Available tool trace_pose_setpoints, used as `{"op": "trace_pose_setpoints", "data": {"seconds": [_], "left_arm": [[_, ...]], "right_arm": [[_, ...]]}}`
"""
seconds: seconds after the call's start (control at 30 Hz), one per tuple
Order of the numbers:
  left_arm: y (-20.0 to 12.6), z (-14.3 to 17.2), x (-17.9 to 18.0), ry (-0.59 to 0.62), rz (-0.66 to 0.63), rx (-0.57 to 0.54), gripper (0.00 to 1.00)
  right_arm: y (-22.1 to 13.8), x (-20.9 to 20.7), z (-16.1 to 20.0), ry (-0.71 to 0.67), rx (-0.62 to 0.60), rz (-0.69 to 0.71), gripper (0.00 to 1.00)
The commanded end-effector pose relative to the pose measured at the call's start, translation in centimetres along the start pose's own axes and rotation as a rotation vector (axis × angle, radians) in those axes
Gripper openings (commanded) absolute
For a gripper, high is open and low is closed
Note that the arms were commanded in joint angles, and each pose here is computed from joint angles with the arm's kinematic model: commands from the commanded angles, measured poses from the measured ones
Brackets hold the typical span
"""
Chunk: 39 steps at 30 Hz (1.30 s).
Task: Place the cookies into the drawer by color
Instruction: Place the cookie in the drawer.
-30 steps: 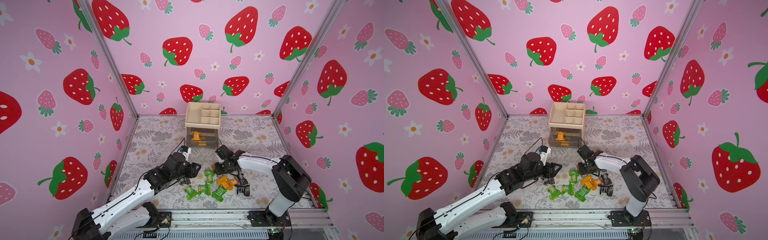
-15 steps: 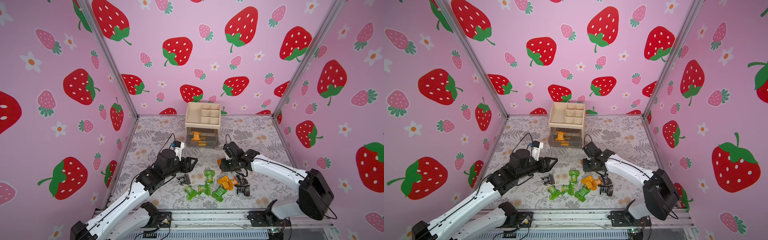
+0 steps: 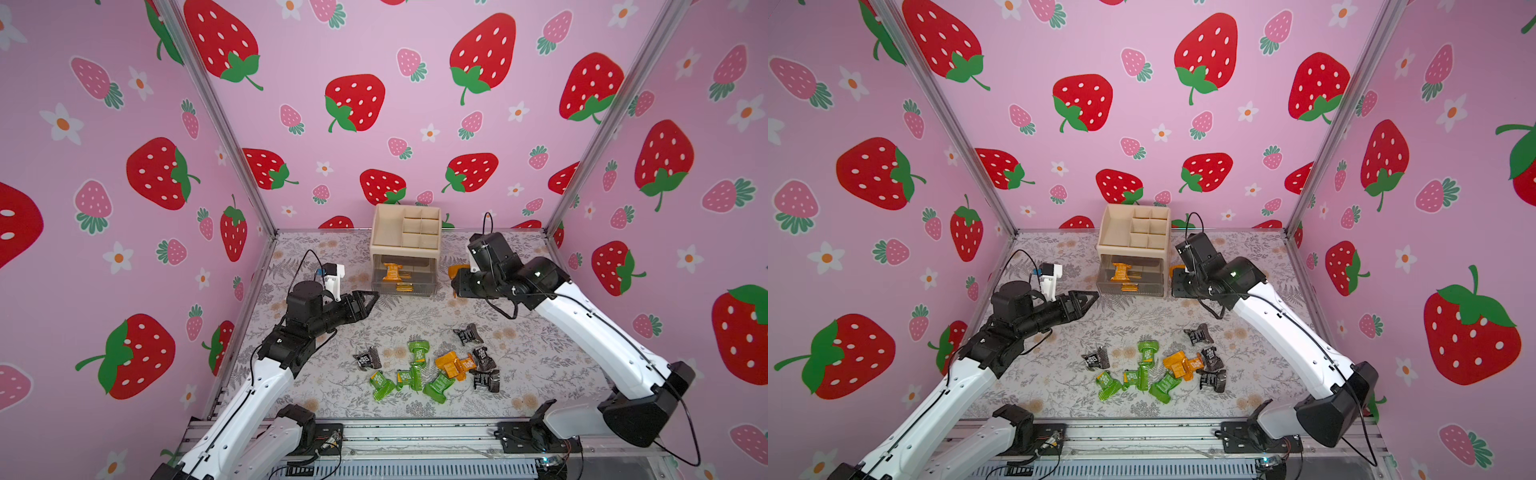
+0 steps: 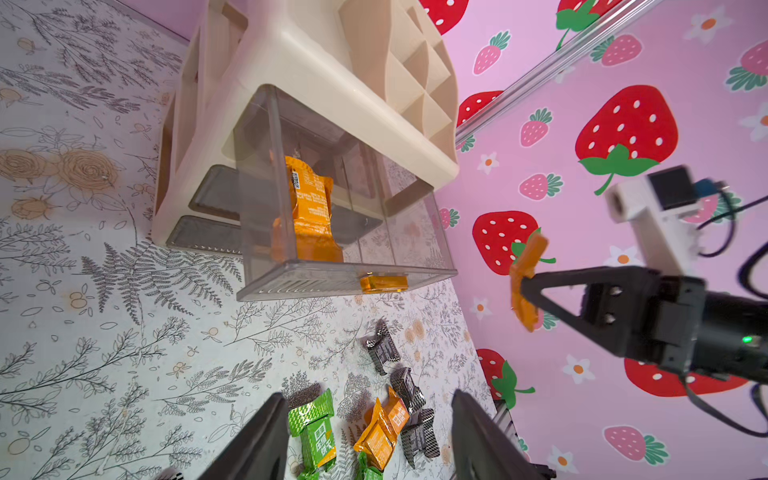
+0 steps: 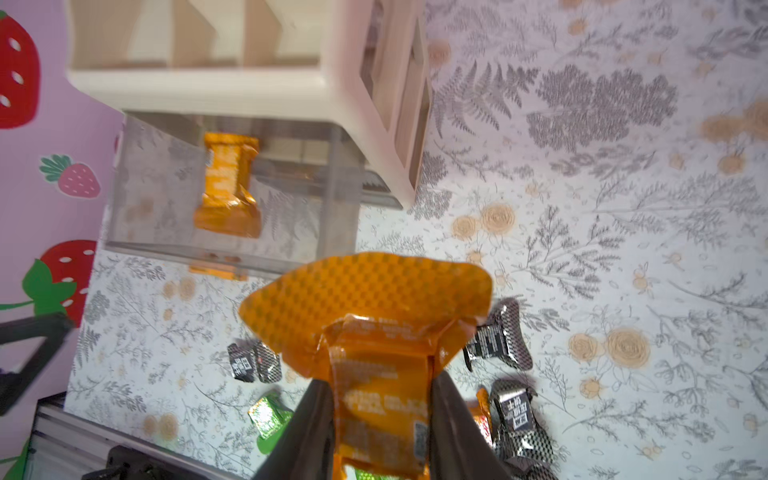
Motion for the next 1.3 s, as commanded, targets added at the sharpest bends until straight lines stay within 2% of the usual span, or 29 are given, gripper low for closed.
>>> {"op": "trace_pose_setpoints", "data": {"seconds": [0.0,0.23,0.4,0.73,0.9,1.27], "left_arm": [[-0.4,-2.2,-0.7,0.038,0.002,-0.053,0.66],[0.0,-2.8,0.8,0.041,-0.088,-0.082,0.67],[0.7,-2.6,1.6,0.037,-0.107,-0.077,0.67],[2.6,-2.4,2.4,0.031,-0.095,-0.049,0.67],[2.9,-2.2,2.4,0.030,-0.085,-0.045,0.67],[3.5,-1.7,2.9,0.030,-0.092,-0.010,0.68]], "right_arm": [[0.8,0.3,-0.6,-0.020,0.045,0.087,0.33],[4.8,5.0,-1.7,-0.040,0.108,0.096,0.33],[7.1,6.8,-1.8,-0.041,0.137,0.124,0.33],[9.6,7.0,-0.7,-0.021,0.159,0.222,0.33],[10.7,7.5,0.2,-0.023,0.183,0.229,0.33],[12.6,5.9,0.4,-0.011,0.196,0.338,0.33]]}}
Point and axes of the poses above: each gripper's point midway between its finger pads, its own y axis out along the fingers, its own x axis along the line the jaws close on, z = x × y, the point moved 4 cm from there along -y, back along the fingers, and after that the axes turned 12 degrees about y, right-handed, at the moved point
